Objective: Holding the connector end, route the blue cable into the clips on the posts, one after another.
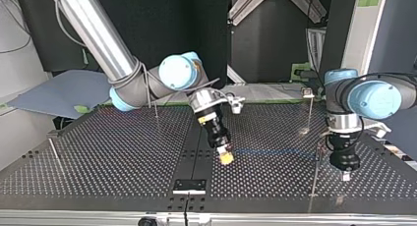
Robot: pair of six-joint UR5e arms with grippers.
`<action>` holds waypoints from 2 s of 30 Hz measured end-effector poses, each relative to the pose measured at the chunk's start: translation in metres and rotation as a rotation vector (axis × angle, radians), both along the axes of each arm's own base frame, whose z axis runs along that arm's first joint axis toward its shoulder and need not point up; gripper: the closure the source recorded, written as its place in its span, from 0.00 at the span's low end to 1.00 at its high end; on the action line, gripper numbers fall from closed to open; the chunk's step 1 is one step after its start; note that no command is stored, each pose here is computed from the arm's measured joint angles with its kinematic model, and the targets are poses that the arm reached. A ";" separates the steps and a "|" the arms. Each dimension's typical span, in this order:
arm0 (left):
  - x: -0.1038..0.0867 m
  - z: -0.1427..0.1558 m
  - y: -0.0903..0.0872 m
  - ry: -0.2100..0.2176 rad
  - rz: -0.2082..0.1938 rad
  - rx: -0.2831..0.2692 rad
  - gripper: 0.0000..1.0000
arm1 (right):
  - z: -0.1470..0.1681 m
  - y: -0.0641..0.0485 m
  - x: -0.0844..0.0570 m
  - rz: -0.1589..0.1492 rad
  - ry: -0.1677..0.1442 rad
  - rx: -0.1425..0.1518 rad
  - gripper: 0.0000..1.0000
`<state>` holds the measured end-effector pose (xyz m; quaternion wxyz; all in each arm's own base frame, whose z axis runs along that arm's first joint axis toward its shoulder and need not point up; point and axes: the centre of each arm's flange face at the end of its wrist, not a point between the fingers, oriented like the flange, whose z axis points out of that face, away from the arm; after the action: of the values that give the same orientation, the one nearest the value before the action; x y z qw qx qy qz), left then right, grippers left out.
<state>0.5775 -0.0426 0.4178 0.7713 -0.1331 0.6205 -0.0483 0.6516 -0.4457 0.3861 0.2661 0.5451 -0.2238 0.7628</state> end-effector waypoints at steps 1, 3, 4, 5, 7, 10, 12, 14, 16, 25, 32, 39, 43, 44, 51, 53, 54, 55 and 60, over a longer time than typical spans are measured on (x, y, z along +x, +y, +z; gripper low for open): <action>0.002 -0.003 0.001 0.005 -0.001 -0.001 1.00 | 0.002 -0.002 0.000 -0.001 -0.003 -0.002 1.00; 0.003 -0.006 0.003 0.008 -0.001 -0.002 1.00 | 0.004 -0.005 0.000 -0.003 -0.008 -0.007 1.00; 0.004 -0.007 0.003 0.010 -0.001 -0.003 1.00 | 0.005 -0.006 0.000 -0.003 -0.010 -0.008 1.00; 0.004 -0.008 0.004 0.010 -0.001 -0.003 1.00 | 0.006 -0.007 0.000 -0.003 -0.011 -0.010 1.00; 0.004 -0.008 0.005 0.012 0.003 -0.002 1.00 | 0.007 -0.009 0.001 -0.002 -0.013 -0.012 1.00; 0.004 -0.009 0.005 0.015 0.007 0.002 1.00 | 0.008 -0.009 0.001 -0.002 -0.012 -0.011 1.00; 0.004 -0.009 0.005 0.016 0.008 0.004 1.00 | 0.008 -0.009 0.001 -0.002 -0.010 -0.009 1.00; 0.004 -0.009 0.006 0.017 0.009 0.006 1.00 | 0.008 -0.009 0.001 -0.003 -0.008 -0.006 1.00; 0.004 -0.009 0.007 0.018 0.011 0.006 1.00 | 0.007 -0.009 0.000 -0.004 -0.006 -0.003 1.00; 0.001 0.000 0.010 -0.001 0.013 -0.004 0.57 | 0.006 -0.010 -0.001 -0.013 0.002 0.006 1.00; -0.004 0.015 0.009 -0.049 0.001 -0.048 0.02 | 0.004 -0.009 -0.002 -0.018 0.016 0.013 1.00; -0.013 0.019 0.009 -0.025 0.042 -0.086 0.02 | 0.007 -0.010 -0.002 -0.020 0.020 0.013 1.00; -0.018 0.018 0.006 0.002 0.066 -0.100 0.02 | 0.010 -0.010 -0.002 -0.021 0.023 0.015 1.00; -0.019 0.017 0.005 0.009 0.069 -0.100 0.02 | 0.010 -0.010 -0.002 -0.022 0.023 0.015 1.00; -0.031 0.006 -0.008 0.074 0.060 -0.114 0.02 | 0.010 -0.010 -0.003 -0.022 0.024 0.019 1.00; -0.037 -0.002 -0.013 0.104 0.054 -0.121 0.02 | 0.010 -0.009 -0.003 -0.023 0.027 0.020 1.00; -0.039 -0.005 -0.015 0.115 0.052 -0.123 0.02 | 0.010 -0.009 -0.003 -0.024 0.028 0.021 1.00; -0.044 -0.007 -0.018 0.128 0.049 -0.128 0.02 | 0.010 -0.009 -0.003 -0.024 0.029 0.021 1.00; -0.062 0.001 -0.025 0.147 0.041 -0.146 0.02 | 0.009 -0.006 -0.001 -0.021 0.030 0.024 1.00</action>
<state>0.5157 -0.0679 0.4189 0.7129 -0.2048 0.6672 -0.0678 0.6504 -0.4521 0.3956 0.2711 0.5571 -0.2346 0.7491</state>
